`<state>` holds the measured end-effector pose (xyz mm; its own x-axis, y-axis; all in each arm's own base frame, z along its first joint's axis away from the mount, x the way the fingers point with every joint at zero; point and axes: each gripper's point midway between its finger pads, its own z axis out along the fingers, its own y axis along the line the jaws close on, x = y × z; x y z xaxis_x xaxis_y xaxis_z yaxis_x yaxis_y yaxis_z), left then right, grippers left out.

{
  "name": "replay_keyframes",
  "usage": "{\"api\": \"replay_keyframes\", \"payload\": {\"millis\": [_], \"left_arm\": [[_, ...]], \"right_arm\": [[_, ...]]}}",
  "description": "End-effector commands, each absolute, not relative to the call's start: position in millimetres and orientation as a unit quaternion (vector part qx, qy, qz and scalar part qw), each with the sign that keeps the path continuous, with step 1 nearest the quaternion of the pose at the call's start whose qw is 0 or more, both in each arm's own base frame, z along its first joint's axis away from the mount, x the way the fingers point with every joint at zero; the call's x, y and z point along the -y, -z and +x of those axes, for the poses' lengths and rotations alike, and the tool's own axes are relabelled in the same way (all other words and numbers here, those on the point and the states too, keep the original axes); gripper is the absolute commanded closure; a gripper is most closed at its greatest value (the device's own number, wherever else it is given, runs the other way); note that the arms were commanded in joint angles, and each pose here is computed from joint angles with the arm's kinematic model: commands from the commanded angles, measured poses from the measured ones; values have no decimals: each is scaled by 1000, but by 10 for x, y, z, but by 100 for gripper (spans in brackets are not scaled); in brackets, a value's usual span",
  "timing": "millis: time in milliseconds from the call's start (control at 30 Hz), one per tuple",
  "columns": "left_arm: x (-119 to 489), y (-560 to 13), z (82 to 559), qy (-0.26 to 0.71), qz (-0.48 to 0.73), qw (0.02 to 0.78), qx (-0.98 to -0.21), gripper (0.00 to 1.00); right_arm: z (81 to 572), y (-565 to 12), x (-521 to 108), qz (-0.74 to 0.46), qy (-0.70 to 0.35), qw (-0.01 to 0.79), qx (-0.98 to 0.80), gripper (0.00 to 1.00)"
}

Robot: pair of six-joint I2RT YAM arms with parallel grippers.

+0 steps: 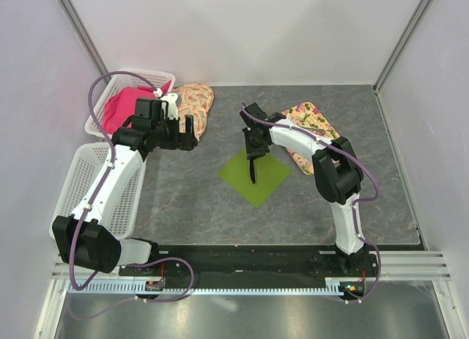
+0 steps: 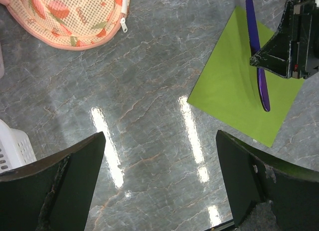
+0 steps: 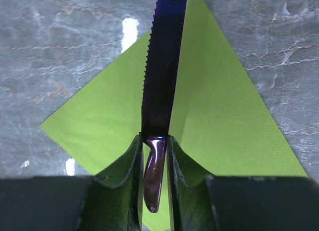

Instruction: Place the utensils on the paper napkin and roll it up

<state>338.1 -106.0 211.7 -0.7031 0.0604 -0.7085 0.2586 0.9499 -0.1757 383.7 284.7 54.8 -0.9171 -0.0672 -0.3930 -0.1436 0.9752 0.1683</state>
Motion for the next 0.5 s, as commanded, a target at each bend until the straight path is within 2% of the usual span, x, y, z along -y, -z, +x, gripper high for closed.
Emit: {"api": "replay_keyframes", "payload": {"millis": [0,467], "left_arm": [[1092,-2185,3474,144,70,393,-906,0],[1083,-2150,3448,144,70,389,-907,0]], "right_arm": [[3931,-537,-2862,-31,-93,205,-974,100],[3932,-355,-2862,-27,-84,189,-978,100]]}}
